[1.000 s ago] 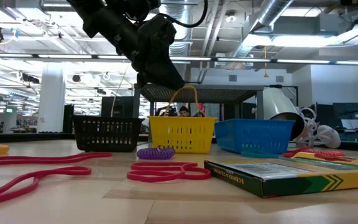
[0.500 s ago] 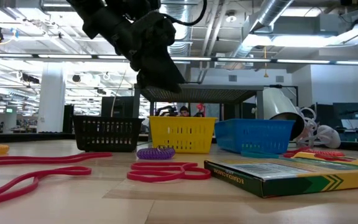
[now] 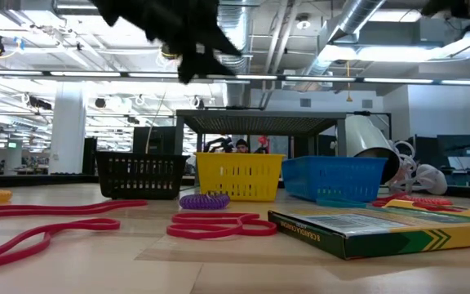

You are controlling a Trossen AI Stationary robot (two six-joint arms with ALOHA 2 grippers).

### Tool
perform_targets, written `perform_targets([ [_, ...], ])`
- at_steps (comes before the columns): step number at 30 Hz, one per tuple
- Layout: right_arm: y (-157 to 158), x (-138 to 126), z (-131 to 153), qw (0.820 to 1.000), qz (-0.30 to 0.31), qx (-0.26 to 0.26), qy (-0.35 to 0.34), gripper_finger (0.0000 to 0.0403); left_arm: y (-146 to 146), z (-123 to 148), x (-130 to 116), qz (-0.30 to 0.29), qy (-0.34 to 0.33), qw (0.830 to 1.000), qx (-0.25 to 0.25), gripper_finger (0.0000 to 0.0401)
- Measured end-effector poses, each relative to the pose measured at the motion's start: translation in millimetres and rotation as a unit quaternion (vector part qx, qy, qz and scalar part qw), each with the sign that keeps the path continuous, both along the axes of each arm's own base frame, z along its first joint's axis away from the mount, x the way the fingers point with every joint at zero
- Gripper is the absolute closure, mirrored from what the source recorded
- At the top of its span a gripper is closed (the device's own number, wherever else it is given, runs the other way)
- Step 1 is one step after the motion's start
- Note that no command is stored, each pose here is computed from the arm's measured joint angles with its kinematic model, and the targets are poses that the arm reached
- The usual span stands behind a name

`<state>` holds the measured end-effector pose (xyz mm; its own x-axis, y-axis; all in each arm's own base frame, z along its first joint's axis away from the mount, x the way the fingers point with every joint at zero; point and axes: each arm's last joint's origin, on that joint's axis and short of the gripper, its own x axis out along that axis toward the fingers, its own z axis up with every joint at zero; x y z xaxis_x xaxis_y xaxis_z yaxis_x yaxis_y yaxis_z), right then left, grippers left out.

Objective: Pick & Place Office Desk Supplies
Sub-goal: Put the orange spring keychain into the blue basket

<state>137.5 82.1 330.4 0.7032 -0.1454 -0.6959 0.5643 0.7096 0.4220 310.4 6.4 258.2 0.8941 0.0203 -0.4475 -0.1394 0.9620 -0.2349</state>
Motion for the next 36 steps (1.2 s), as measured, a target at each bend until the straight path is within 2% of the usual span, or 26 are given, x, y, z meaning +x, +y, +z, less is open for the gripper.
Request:
perform_targets([
  [4,4.8,12.0,-7.2,0.997,0.049,-0.042,0.035,0.0296,-2.7,29.7,-20.7,-0.037,-0.043,0.998,-0.014,0.0190],
  [8,10.4,26.4,-18.4,0.984,0.120,-0.095,0.086,0.0296,-6.0,50.4,-39.1,-0.070,-0.072,0.994,-0.039,0.0192],
  [12,14.2,42.6,-32.3,0.968,0.163,-0.138,0.135,0.0294,-8.2,64.9,-56.9,-0.074,-0.096,0.991,-0.056,0.0195],
  [17,16.1,65.8,-54.4,0.947,0.194,-0.163,0.198,0.0271,-8.2,71.7,-73.3,-0.071,-0.092,0.992,-0.058,0.0199],
  [22,17.7,86.5,-80.8,0.927,0.218,-0.150,0.266,0.0230,-8.3,67.4,-84.9,-0.066,-0.049,0.995,-0.061,0.0198],
  [29,22.1,104.0,-112.9,0.905,0.225,-0.138,0.334,0.0182,-8.2,60.3,-88.1,-0.057,-0.007,0.996,-0.074,0.0203],
  [32,23.6,109.4,-124.2,0.907,0.218,-0.132,0.336,0.0177,-8.6,62.3,-89.2,-0.064,-0.014,0.995,-0.076,0.0206],
  [36,21.0,106.8,-143.0,0.919,0.198,-0.110,0.322,0.0181,-8.8,69.7,-97.1,-0.067,-0.034,0.994,-0.075,0.0210],
])
